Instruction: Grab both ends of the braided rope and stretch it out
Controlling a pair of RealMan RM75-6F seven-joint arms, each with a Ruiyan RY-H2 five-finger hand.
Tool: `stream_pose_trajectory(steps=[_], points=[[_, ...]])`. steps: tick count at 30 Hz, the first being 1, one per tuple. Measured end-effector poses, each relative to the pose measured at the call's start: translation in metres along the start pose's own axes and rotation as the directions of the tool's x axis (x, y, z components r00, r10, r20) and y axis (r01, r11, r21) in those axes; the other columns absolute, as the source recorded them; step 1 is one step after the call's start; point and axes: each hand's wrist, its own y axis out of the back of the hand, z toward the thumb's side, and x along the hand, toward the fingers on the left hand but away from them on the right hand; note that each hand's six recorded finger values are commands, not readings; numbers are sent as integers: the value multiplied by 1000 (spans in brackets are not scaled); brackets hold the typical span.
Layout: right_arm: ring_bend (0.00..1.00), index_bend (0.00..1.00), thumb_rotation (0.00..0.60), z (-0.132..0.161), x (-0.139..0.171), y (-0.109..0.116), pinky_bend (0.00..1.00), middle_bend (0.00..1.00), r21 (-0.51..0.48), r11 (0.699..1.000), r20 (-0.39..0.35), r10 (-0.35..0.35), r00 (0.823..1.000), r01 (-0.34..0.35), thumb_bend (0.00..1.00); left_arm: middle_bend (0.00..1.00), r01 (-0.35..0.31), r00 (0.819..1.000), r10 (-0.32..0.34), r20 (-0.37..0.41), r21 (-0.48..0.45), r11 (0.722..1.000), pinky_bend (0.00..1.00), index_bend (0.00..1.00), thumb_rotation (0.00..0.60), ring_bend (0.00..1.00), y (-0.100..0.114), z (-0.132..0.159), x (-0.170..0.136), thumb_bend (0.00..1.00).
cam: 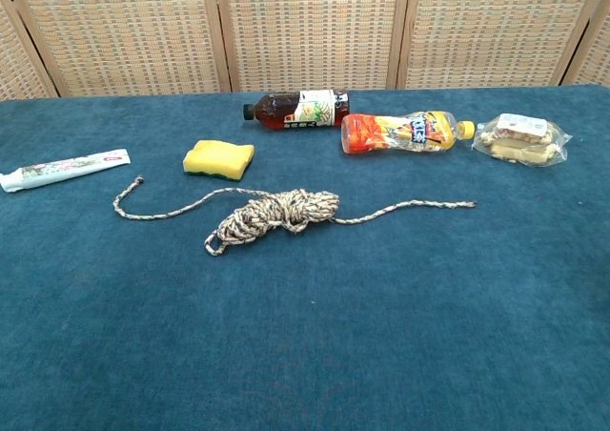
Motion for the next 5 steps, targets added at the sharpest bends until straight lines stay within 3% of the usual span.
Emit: stream_pose_trajectory(steps=[5], points=[[0, 0, 600, -1, 26, 8, 0, 0, -10, 1000, 20, 0, 1000, 0, 0, 0, -9, 1000, 9, 5, -1, 1000, 0, 0, 600, 0, 0, 7, -34, 0]])
